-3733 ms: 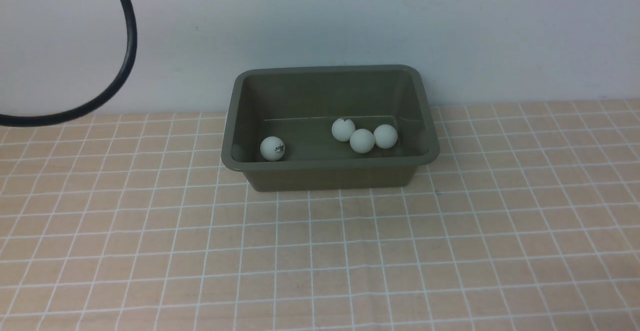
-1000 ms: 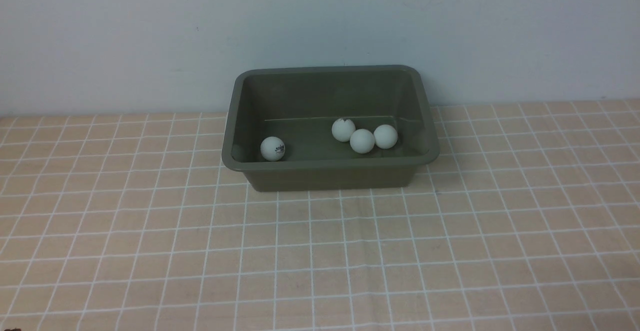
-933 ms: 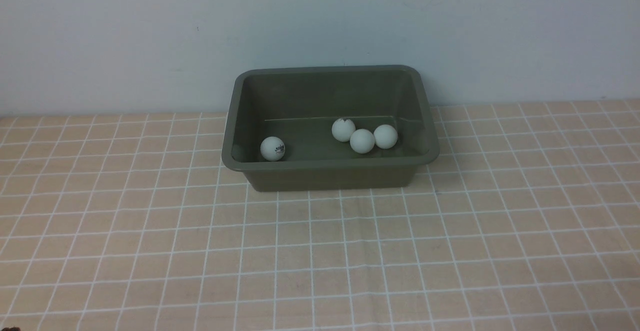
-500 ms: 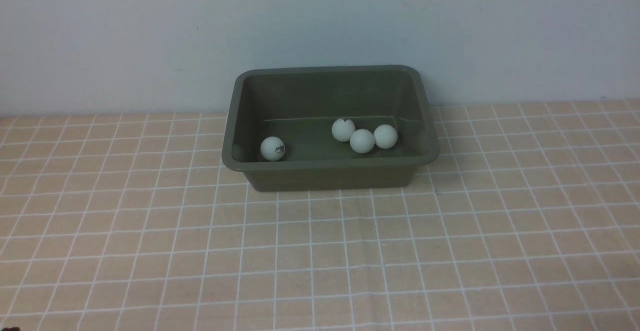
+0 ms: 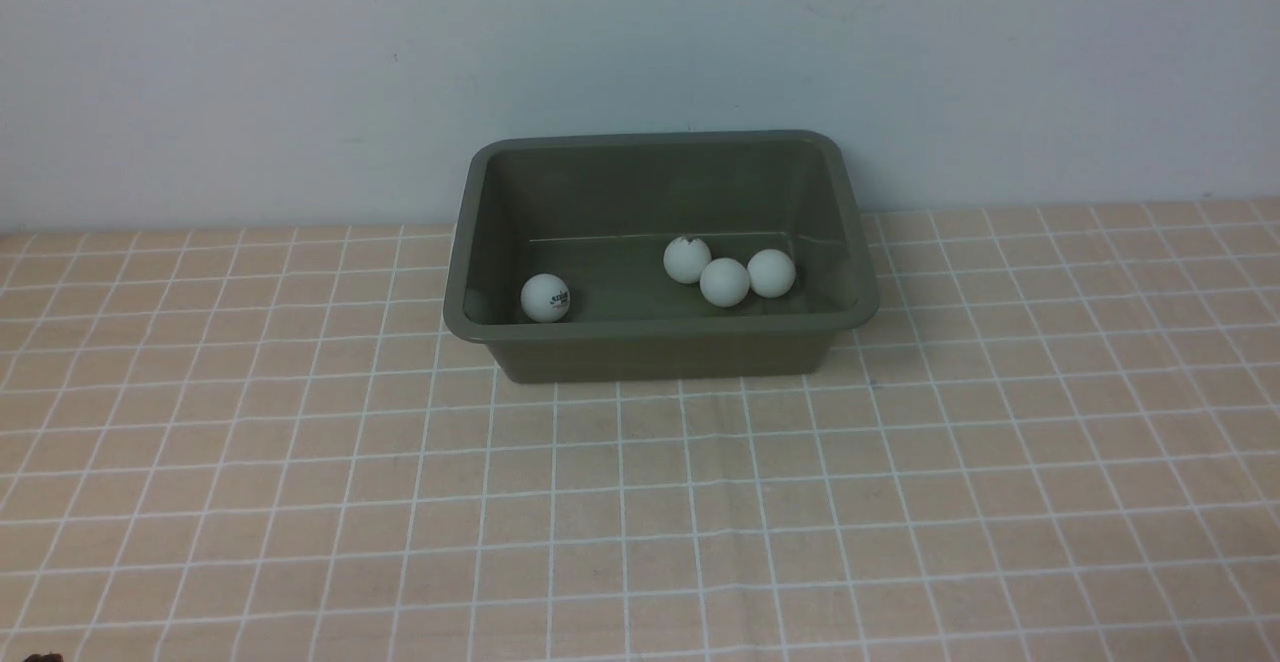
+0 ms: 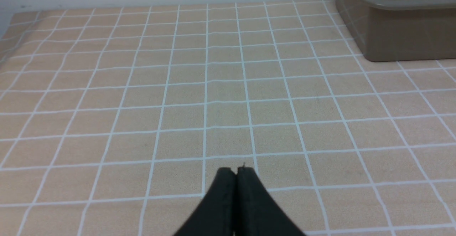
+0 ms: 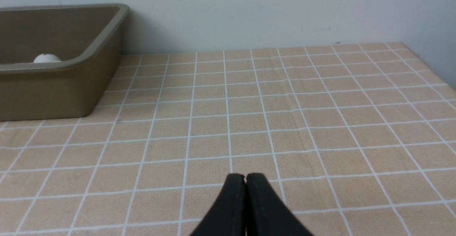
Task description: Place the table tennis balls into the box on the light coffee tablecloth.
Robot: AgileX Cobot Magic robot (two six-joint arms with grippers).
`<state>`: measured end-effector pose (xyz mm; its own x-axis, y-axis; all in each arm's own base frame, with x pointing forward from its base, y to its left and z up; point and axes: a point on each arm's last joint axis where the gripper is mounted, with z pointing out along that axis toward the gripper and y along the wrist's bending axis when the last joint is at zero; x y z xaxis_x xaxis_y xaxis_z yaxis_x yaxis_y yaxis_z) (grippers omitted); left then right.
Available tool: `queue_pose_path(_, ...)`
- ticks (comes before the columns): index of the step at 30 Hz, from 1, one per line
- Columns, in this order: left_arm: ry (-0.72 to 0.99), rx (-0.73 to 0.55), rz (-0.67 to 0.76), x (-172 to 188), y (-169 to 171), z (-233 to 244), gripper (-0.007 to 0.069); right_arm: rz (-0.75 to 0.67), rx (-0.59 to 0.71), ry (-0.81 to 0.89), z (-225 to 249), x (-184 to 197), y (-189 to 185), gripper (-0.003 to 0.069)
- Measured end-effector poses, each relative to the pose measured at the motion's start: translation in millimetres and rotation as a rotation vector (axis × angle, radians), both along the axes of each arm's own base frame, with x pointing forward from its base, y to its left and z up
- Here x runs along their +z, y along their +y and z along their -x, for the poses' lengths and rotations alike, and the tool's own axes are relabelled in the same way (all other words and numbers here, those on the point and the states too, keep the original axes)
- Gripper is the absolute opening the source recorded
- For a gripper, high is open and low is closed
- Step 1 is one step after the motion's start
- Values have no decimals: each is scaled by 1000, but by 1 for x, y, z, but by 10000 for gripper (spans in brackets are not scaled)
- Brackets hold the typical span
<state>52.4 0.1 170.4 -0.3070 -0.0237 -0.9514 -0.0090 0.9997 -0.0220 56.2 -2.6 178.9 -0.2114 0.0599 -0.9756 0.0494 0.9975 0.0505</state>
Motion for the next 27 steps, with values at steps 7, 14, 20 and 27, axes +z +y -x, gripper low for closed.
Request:
queue_pose_path(7, 0, 0, -1, 0, 0, 0, -69, 0, 0, 0, 0, 0, 0, -18)
queue_pose_path(14, -1, 0, -1, 0, 0, 0, -69, 18, 180, -13, 2, 1, 9, -18)
queue_pose_path(20, -2, 0, -1, 0, 0, 0, -69, 9, 285, -13, 3, 1, 15, -18)
queue_pose_path(27, -2, 0, -1, 0, 0, 0, -69, -3, 288, -12, 3, 1, 16, -18)
